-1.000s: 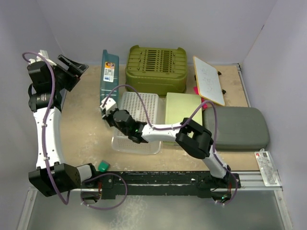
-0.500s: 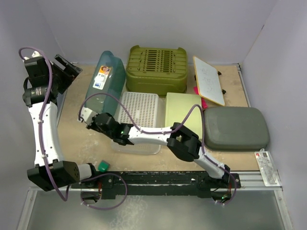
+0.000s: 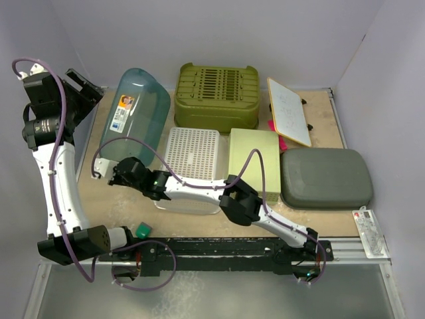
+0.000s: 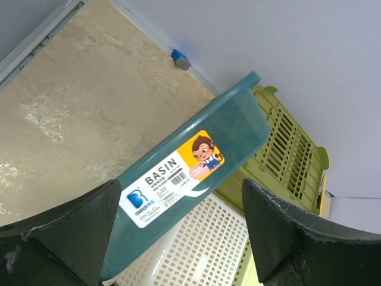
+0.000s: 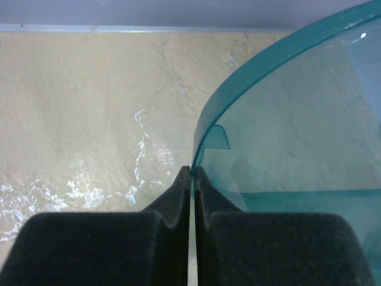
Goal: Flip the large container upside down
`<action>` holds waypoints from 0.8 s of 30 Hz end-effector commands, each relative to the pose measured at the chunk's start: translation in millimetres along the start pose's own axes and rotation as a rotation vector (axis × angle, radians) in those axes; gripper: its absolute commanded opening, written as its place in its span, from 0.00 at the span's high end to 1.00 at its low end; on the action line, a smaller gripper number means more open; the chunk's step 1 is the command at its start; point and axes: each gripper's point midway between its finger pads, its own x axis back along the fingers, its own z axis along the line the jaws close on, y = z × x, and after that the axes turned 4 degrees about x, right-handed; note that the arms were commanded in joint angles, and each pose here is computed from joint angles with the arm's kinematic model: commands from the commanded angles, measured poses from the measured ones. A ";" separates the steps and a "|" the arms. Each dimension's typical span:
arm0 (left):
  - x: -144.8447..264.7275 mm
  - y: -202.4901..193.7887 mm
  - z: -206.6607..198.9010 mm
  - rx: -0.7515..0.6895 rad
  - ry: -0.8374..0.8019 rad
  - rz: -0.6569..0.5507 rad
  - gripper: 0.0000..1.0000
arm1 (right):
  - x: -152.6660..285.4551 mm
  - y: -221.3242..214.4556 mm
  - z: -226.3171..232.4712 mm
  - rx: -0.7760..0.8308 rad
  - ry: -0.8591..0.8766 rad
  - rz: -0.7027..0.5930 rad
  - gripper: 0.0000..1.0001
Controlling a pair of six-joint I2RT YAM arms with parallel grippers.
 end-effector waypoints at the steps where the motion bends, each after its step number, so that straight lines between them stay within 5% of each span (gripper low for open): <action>1: 14.8 14.8 -11.0 -0.034 -0.028 -0.056 0.20 | -0.3 5.6 2.1 0.060 0.065 -0.008 1.00; 5: 13.9 15.1 -15.7 -0.028 -0.048 -0.051 0.20 | -1.9 12.8 -3.8 0.066 0.055 -0.036 0.73; 8: 12.5 15.1 -16.8 -0.024 -0.054 -0.050 0.20 | -3.6 16.4 -9.2 0.087 0.031 -0.047 0.66; 24: -0.8 -7.1 2.3 -0.096 -0.023 0.030 0.20 | 25.6 18.7 -10.7 0.011 0.070 -0.026 0.45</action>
